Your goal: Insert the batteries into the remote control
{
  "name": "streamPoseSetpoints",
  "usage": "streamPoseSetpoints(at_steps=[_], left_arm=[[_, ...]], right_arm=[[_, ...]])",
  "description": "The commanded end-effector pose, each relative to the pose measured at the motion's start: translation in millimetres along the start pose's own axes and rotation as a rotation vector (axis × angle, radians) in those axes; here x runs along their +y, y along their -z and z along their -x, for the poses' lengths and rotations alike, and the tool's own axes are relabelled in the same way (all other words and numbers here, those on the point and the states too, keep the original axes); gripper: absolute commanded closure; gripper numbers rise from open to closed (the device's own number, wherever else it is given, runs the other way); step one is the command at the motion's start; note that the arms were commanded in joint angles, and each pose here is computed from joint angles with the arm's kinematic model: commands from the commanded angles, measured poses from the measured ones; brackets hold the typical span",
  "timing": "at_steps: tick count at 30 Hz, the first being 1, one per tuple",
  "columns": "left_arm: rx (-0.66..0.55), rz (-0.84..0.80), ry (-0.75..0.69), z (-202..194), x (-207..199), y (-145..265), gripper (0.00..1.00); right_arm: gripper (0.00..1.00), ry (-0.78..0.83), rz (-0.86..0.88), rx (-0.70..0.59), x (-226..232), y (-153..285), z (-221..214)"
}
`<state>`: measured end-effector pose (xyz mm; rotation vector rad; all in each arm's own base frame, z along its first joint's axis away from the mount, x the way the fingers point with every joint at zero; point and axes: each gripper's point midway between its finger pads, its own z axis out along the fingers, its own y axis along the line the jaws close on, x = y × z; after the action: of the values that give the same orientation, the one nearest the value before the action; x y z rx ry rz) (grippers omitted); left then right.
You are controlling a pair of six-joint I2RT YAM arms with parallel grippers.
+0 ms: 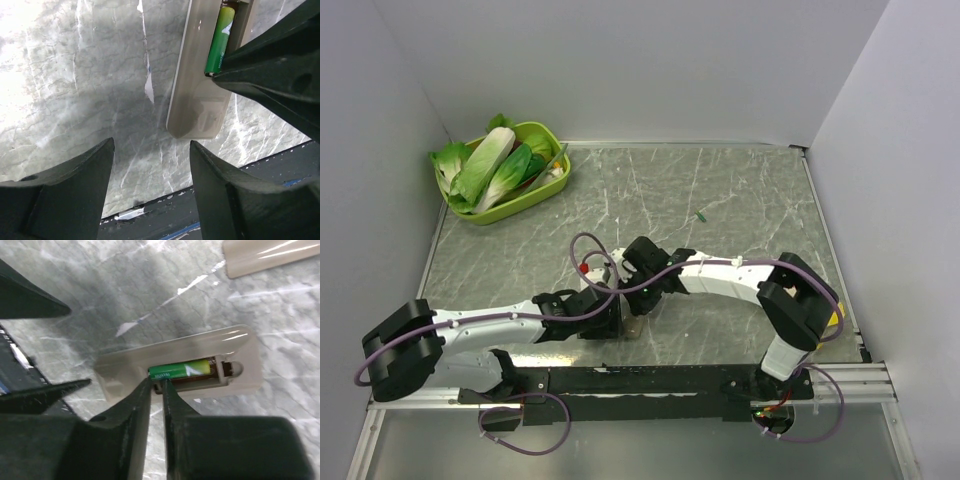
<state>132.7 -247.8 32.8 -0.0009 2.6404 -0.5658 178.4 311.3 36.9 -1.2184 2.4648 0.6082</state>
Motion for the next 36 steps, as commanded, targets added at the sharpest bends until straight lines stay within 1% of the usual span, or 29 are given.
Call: streamPoseSetpoints(at_steps=[1,7,11,12,14,15,19,22,26,30,31,32,36], left_arm=[[-0.031,-0.040,0.004,14,-19,2,0.34],[-0.033,-0.035,0.008,15,-18,2,0.35],[-0.041,-0.025,0.014,16,-16,3,0.35],[-0.044,-0.027,0.016,17,-17,4,0.35],[-0.049,-0.028,0.018,18,-17,5,0.35],[-0.053,-0.028,0.018,19,-17,5,0.35],[-0.062,-0.027,0.024,22,-16,6,0.36],[-0.068,-0.030,0.031,25,-16,7,0.37],[-0.076,-0.025,0.040,28,-15,8,0.38],[-0.092,-0.042,0.050,36,-19,8,0.39],[-0.092,-0.045,0.049,37,-19,8,0.40],[-0.091,-0.053,0.047,39,-21,7,0.41],[-0.098,-0.073,0.034,48,-31,6,0.41]], right_arm=[[0.83,-0.043,0.050,0.039,-1,-13,-1],[0.84,-0.099,0.087,0.106,-2,-16,-9],[0.83,-0.095,0.110,0.083,5,-5,-2],[0.83,-0.083,0.120,0.059,9,2,6],[0.81,-0.078,0.126,0.052,11,10,10],[0.80,-0.068,0.131,0.035,13,15,18],[0.73,-0.050,0.133,0.024,16,26,27],[0.70,-0.047,0.132,0.020,17,30,31],[0.69,-0.057,0.126,0.001,18,38,35],[0.68,-0.123,0.106,-0.060,9,49,41],[0.67,-0.164,0.098,-0.070,5,51,41],[0.67,-0.197,0.084,-0.093,-5,54,41],[0.67,-0.287,0.059,-0.120,-27,60,35]])
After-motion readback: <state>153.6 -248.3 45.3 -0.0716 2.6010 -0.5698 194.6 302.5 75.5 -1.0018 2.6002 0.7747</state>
